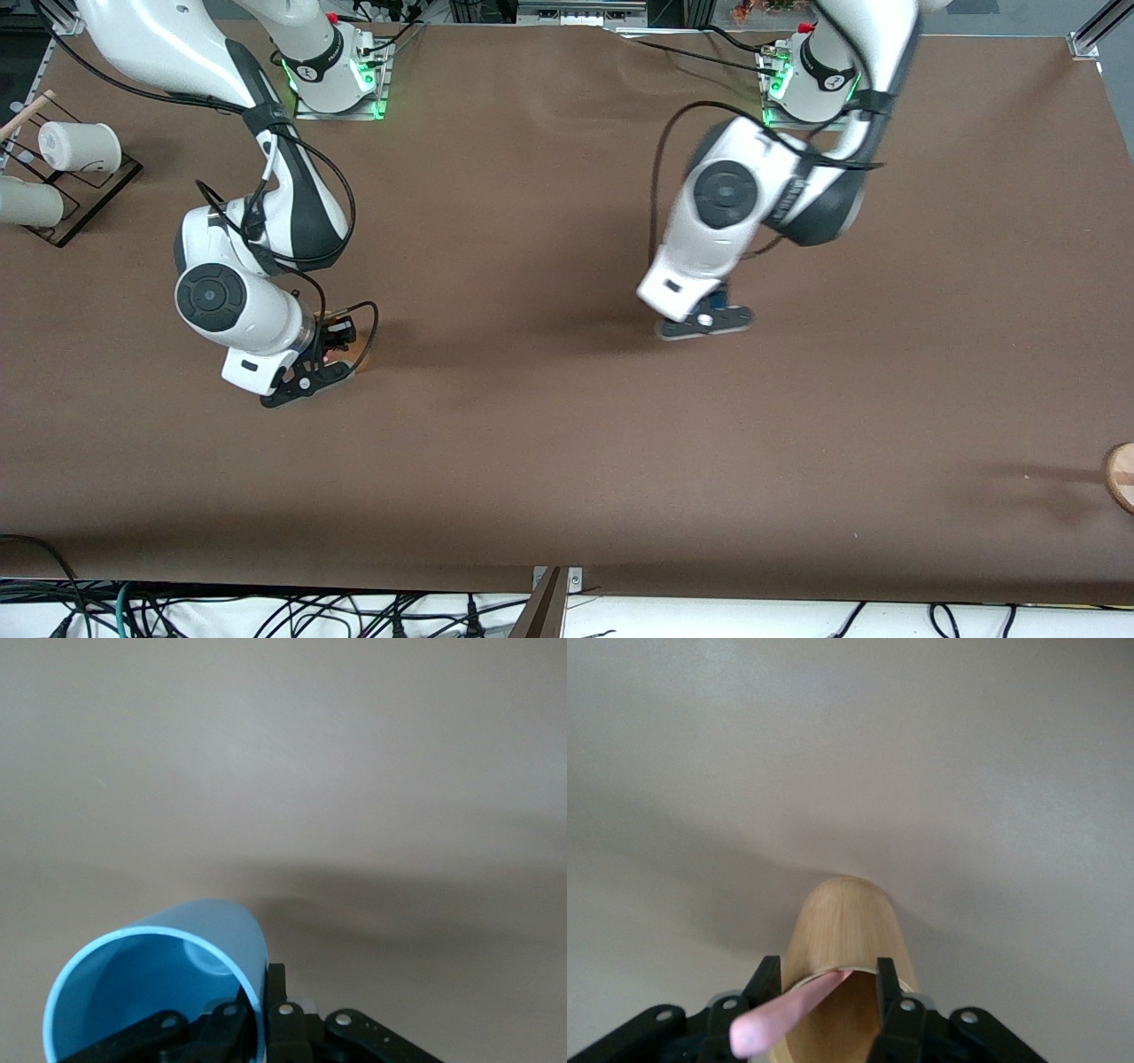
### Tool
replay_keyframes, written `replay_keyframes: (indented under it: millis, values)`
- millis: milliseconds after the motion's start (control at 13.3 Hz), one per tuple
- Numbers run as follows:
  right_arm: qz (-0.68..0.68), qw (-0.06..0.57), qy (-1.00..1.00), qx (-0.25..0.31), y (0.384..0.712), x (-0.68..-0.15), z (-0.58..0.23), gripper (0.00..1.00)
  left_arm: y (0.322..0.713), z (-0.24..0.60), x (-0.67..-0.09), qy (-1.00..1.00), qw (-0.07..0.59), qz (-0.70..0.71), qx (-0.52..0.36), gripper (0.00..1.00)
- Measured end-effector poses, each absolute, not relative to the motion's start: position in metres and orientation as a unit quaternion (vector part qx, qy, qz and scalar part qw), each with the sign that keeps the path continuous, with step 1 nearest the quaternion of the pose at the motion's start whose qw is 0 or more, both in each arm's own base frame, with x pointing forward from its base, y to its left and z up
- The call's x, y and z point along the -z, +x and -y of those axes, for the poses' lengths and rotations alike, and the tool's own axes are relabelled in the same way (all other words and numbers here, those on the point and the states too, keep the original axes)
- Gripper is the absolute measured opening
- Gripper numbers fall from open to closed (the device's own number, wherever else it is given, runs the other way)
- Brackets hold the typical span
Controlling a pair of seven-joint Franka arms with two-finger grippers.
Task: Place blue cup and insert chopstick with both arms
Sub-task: 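Move the blue cup with the left gripper while the right gripper pinches the chopstick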
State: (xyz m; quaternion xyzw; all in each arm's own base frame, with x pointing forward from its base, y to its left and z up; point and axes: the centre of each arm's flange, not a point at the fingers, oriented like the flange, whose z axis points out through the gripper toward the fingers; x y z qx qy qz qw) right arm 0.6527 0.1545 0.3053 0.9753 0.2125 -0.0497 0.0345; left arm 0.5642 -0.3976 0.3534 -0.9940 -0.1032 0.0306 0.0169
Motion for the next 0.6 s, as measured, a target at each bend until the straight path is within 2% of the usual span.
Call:
replay_keyframes:
  millis: [150, 225, 300, 375, 450, 525, 600]
  values:
    - [-0.214, 0.035, 0.975, 0.046, 0.654, -0.308, -0.156, 0.33, 0.561, 0.443, -0.335, -0.992, 0.023, 0.122, -0.031, 0.05]
    - [-0.214, 0.035, 0.975, 0.046, 0.654, -0.308, -0.157, 0.33, 0.559, 0.459, -0.323, -0.991, 0.025, 0.126, -0.030, 0.05]
    - [-0.214, 0.035, 0.975, 0.044, 0.656, -0.310, -0.157, 0.26, 0.556, 0.474, -0.311, -0.990, 0.028, 0.132, -0.030, 0.05]
    - [-0.214, 0.035, 0.976, 0.040, 0.658, -0.313, -0.157, 0.25, 0.551, 0.490, -0.298, -0.989, 0.030, 0.143, -0.029, 0.05]
    - [-0.213, 0.035, 0.976, 0.037, 0.659, -0.316, -0.157, 0.14, 0.548, 0.501, -0.287, -0.987, 0.032, 0.152, -0.029, 0.05]
    - [-0.213, 0.035, 0.976, 0.035, 0.660, -0.317, -0.157, 0.08, 0.545, 0.509, -0.278, -0.986, 0.033, 0.160, -0.028, 0.05]
    - [-0.213, 0.035, 0.976, 0.035, 0.660, -0.318, -0.157, 0.08, 0.545, 0.514, -0.270, -0.985, 0.031, 0.168, -0.025, 0.05]
